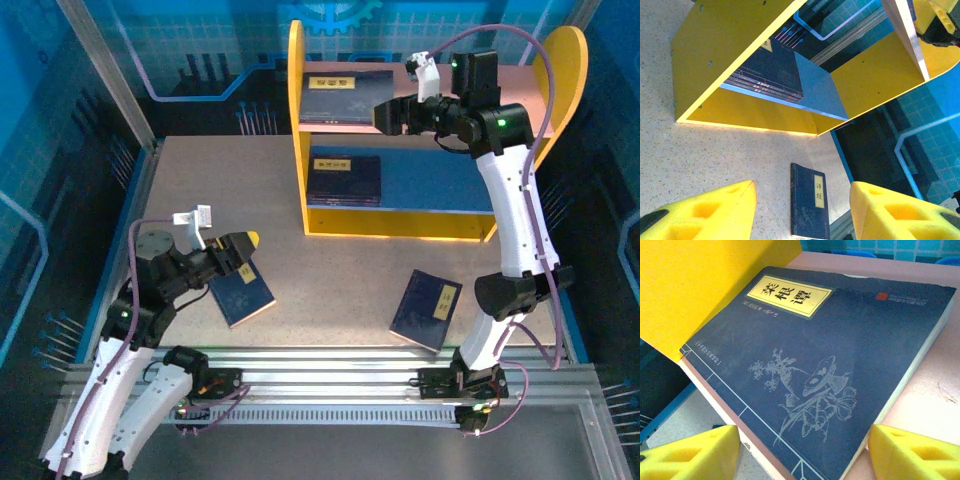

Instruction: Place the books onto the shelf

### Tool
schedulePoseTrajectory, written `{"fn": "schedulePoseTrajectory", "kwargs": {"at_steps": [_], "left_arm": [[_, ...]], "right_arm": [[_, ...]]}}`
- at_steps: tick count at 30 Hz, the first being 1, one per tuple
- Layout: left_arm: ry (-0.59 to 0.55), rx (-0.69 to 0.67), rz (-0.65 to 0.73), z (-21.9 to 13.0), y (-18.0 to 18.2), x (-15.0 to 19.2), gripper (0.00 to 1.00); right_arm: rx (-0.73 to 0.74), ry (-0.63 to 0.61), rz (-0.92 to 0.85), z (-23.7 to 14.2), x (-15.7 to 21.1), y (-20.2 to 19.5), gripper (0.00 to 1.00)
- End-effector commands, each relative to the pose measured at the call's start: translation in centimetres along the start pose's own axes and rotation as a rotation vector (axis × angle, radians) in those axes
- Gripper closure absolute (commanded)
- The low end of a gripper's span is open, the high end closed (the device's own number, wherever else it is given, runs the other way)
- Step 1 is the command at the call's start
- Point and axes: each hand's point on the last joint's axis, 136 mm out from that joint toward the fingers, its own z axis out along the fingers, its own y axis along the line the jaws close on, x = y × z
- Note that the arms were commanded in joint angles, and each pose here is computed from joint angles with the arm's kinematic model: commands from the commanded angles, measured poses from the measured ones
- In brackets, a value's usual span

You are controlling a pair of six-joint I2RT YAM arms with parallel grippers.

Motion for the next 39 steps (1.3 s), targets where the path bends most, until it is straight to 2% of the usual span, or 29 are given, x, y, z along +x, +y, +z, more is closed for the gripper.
{"fn": "schedulePoseTrajectory", "kwargs": {"at_steps": [1,6,11,16,20,24,28,34,39], "left_arm": [[-0.016,0.018,0.022,-0.5,-0.7,-0.5,0.47],[-0.014,-0.033,0.009,-0.6,0.3,-0.3,0.47],[0.005,-0.205,-0.057,-1.0,3.5,0.5,0.44],[0.023,-0.368,-0.174,-1.4,7.4,2.3,0.44],[0.014,-0.476,-0.278,-1.7,11.0,4.4,0.43],[0.012,-0.62,-0.361,-2.5,15.1,7.0,0.43],[0.014,-0.701,-0.438,-2.8,17.9,9.2,0.43],[0.025,-0.769,-0.5,-3.2,19.9,11.0,0.43],[0.064,-0.806,-0.577,-3.4,20.4,12.5,0.45]], "right_arm": [[-0.017,0.1,0.048,0.9,2.5,0.4,0.3],[0.01,0.065,0.076,-0.5,1.9,-0.6,0.3],[0.035,0.006,0.09,-3.1,1.7,-1.2,0.29],[0.061,-0.017,0.089,-5.1,3.5,-0.6,0.29],[0.096,-0.04,0.057,-6.5,6.1,1.5,0.29],[0.089,-0.013,0.012,-6.4,10.7,5.1,0.28],[0.043,0.061,0.035,-3.7,16.5,7.3,0.3],[0.015,0.171,0.071,1.4,25.0,9.7,0.34],[-0.012,0.283,0.133,4.7,30.5,11.5,0.36]]}}
